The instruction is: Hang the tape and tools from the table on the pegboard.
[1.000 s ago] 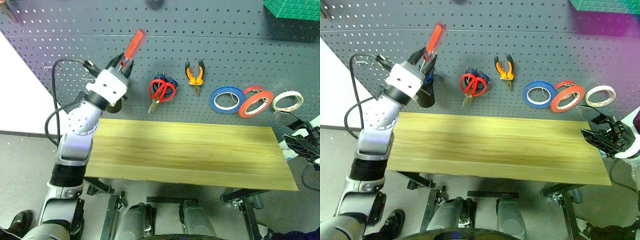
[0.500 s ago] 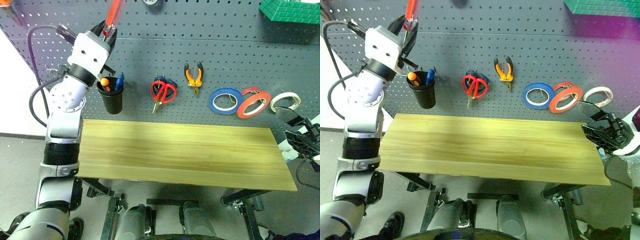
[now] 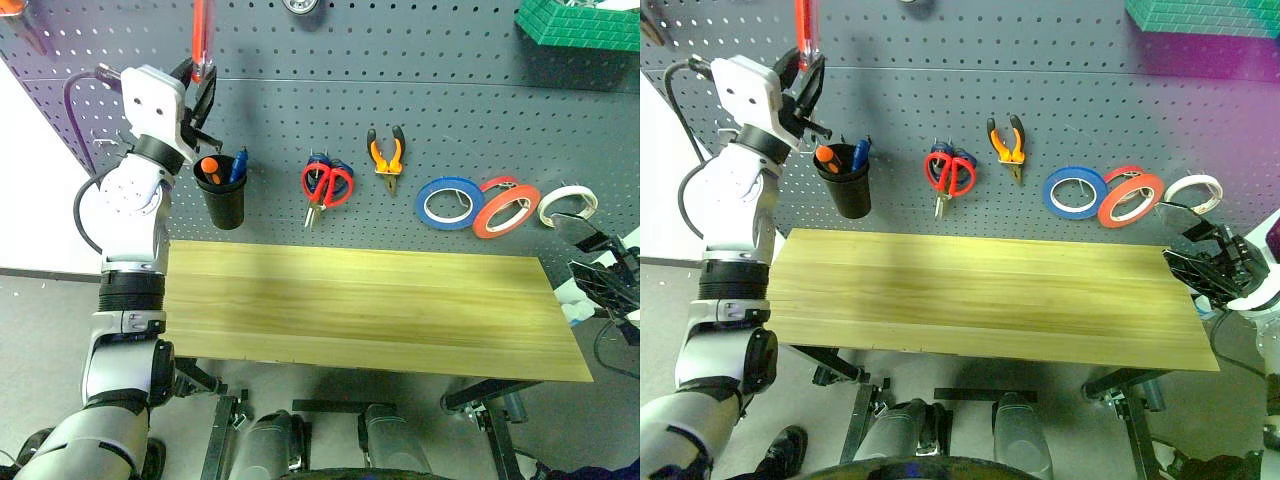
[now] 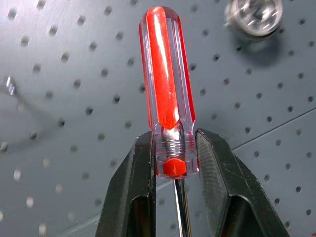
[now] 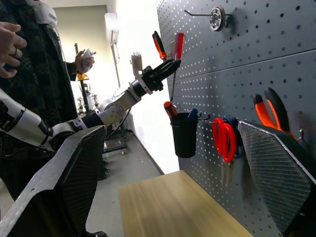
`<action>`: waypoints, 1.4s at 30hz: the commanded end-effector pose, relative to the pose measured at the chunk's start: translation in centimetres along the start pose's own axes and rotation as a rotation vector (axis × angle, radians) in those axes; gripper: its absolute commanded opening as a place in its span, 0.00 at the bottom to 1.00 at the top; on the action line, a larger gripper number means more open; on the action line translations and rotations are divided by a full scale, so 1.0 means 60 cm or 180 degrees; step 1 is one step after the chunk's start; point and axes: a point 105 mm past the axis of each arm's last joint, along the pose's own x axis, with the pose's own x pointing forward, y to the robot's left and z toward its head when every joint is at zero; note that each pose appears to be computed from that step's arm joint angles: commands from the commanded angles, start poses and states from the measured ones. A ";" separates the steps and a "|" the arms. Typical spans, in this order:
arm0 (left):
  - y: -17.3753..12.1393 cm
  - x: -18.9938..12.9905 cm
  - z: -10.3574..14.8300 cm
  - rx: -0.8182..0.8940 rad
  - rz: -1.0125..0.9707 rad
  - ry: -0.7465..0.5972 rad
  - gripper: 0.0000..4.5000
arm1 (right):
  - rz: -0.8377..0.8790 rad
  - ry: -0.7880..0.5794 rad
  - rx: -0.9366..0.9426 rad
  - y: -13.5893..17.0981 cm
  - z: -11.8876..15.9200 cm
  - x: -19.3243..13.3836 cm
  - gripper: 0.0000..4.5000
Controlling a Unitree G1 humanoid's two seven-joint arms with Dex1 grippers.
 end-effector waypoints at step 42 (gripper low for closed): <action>0.027 -0.048 -0.116 -0.0684 0.0325 0.0550 0.18 | 0.0208 0.0065 -0.0108 0.010 0.019 0.023 1.00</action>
